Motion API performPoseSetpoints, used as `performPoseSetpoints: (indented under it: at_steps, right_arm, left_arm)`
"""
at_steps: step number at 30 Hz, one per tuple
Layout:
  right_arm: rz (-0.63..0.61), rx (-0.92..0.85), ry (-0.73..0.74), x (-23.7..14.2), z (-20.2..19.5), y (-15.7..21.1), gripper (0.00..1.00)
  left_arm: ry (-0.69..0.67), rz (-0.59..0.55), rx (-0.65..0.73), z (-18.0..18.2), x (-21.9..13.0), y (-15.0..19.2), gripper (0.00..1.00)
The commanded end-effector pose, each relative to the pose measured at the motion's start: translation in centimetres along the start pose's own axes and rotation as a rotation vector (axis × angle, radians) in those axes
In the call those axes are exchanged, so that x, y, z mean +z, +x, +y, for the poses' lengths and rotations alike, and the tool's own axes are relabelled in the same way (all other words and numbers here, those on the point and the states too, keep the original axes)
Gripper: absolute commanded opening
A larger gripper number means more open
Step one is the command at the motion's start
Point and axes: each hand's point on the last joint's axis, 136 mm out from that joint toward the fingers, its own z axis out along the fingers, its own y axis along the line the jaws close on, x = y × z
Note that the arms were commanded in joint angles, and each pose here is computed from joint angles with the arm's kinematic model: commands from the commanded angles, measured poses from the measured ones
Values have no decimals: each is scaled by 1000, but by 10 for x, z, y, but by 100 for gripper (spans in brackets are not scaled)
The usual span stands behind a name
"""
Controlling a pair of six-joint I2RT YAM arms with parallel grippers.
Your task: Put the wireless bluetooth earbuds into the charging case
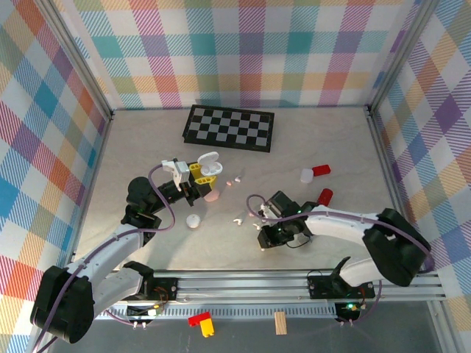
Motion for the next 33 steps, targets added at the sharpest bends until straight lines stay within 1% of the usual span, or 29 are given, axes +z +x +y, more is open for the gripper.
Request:
performPoseSetpoints:
  at_steps: [1,7,12,17,25,28,33]
  right_arm:
    - [-120,51,198,-29,-22,-21,19]
    - [-276,133,449,-72,-50,-48,20]
    - [-310,137,590,-88,-64,-62,20]
    - [-345,163,675,-100,-69,-75,18]
    - [-381,130,636,-113,-52,-92,18]
    - [-442,60,548,-122,-33,-105,17]
    - [-605,-139,299,-146,22,-127,15]
  left_arm:
    - [-1,-23,47,3,-1,-7,28]
    - [-2,-11,50,6,2,-3,28]
    - [-7,-3,49,9,4,2,28]
    - [-4,20,36,12,6,12,28]
    - [5,47,27,14,10,25,29]
    - [19,71,25,11,13,32,29]
    - [86,103,29,-4,21,41,29]
